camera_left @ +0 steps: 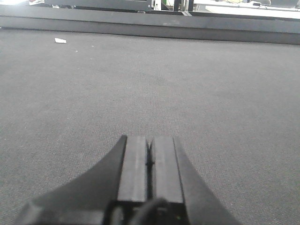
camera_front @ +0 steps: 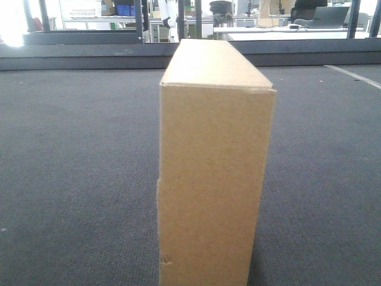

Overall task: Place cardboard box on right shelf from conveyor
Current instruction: 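Move the right gripper toward the upright cardboard box on the conveyor, then lower the open right gripper over the box and close on it, then lift the cardboard box off the conveyor with the right gripper, then hold the box in the right gripper while the base turns away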

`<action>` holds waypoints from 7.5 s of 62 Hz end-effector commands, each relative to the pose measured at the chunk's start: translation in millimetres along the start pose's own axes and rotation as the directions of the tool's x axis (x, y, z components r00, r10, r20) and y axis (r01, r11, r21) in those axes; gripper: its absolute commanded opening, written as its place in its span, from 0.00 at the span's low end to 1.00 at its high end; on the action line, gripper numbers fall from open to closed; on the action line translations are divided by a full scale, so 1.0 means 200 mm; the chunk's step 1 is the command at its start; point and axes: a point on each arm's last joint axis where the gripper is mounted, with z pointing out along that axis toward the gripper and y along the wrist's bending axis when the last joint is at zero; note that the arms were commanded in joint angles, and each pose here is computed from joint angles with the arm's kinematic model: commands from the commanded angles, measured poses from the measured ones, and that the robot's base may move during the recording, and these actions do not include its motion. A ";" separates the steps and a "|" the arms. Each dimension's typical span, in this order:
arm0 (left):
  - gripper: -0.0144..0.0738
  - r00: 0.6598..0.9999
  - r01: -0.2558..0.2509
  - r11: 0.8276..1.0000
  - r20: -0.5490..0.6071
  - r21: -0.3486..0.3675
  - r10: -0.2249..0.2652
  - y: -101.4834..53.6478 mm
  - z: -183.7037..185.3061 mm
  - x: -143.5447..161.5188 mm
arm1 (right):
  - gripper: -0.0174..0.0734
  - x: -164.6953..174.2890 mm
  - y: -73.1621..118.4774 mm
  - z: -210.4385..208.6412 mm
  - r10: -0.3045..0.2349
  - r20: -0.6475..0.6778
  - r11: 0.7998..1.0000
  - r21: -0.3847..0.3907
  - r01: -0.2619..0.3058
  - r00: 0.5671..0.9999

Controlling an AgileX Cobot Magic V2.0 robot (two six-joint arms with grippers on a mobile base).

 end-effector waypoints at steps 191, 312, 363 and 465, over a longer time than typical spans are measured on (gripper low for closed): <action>0.03 0.996 0.006 1.000 0.084 -0.001 -0.006 0.00 0.00 -0.03 | 0.85 -0.87 1.14 1.11 0.108 -0.900 0.980 0.025 -0.197 0.423; 0.03 0.996 0.006 1.000 0.084 -0.001 -0.006 0.00 0.00 -0.03 | 0.24 -0.91 0.66 0.97 -0.047 -0.808 0.983 -0.144 -0.118 0.588; 0.03 0.996 0.006 1.000 0.084 -0.001 -0.006 0.00 0.00 -0.03 | 0.24 -0.75 -0.01 0.45 -0.047 -0.048 0.997 0.053 0.049 0.998; 0.03 0.996 0.006 1.000 0.084 -0.001 -0.006 0.00 0.00 -0.03 | 0.24 -0.68 0.01 0.04 -0.053 0.117 0.998 0.046 0.048 0.992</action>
